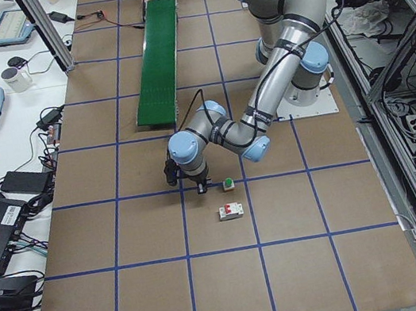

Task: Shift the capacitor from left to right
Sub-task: 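Carry the capacitor with the left gripper over the conveyor's near end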

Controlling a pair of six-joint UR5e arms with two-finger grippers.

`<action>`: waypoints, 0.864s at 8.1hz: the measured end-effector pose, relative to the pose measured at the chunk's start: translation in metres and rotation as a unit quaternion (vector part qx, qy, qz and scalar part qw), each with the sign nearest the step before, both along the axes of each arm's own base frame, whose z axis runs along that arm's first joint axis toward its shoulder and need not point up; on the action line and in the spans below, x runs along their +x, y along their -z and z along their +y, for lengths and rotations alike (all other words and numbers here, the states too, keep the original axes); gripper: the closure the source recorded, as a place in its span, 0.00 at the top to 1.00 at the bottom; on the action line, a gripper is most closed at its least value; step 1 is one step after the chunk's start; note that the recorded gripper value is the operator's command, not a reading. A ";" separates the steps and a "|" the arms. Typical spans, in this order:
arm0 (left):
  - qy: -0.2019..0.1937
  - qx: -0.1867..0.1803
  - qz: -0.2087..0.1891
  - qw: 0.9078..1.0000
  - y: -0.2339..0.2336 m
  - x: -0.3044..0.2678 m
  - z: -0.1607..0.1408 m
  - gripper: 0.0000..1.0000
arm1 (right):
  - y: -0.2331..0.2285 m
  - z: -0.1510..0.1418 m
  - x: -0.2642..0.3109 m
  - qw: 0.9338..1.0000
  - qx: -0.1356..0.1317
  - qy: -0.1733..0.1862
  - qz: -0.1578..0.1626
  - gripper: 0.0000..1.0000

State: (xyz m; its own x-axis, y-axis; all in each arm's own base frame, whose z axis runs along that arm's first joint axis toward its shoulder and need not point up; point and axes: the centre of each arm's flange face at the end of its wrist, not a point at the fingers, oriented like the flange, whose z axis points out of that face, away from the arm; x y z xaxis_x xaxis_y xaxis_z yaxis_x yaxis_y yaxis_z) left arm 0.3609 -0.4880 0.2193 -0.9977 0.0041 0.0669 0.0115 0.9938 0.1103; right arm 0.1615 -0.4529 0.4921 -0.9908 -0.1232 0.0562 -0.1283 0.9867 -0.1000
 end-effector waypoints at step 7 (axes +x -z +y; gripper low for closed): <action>0.079 -0.018 -0.061 0.995 -0.077 -0.214 -0.104 0.00 | -0.008 0.002 0.000 1.000 0.005 -0.002 -0.003 1.00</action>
